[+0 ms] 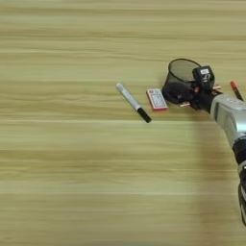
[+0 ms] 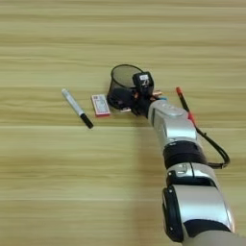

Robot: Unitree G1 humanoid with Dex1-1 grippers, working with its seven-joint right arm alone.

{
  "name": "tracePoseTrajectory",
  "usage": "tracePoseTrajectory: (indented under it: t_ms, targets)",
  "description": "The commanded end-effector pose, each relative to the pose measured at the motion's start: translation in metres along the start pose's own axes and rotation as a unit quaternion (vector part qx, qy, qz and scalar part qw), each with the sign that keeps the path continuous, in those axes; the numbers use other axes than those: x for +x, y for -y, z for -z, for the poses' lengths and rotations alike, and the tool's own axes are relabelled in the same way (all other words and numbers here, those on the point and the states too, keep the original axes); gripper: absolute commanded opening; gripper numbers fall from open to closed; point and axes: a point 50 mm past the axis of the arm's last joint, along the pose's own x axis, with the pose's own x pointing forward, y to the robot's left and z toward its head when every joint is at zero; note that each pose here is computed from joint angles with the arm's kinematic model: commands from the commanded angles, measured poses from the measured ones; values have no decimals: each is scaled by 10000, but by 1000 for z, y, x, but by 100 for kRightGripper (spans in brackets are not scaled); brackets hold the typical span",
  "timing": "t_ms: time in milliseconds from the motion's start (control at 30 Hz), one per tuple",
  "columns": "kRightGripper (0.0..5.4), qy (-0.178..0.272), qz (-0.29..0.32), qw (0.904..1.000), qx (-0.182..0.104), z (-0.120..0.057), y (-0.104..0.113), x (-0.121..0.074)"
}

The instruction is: Move the objects on the table

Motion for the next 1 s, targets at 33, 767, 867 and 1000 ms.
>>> tracePoseTrajectory:
  t_ms: [33,767,867,1000]
  targets:
    - [470,827,28,9958,-391,-53,2,0]
    - [470,744,347,9953,-522,-37,12,-30]
    - [470,700,414,9954,-516,-33,15,-36]
    - [470,606,453,9957,-538,-27,16,-41]
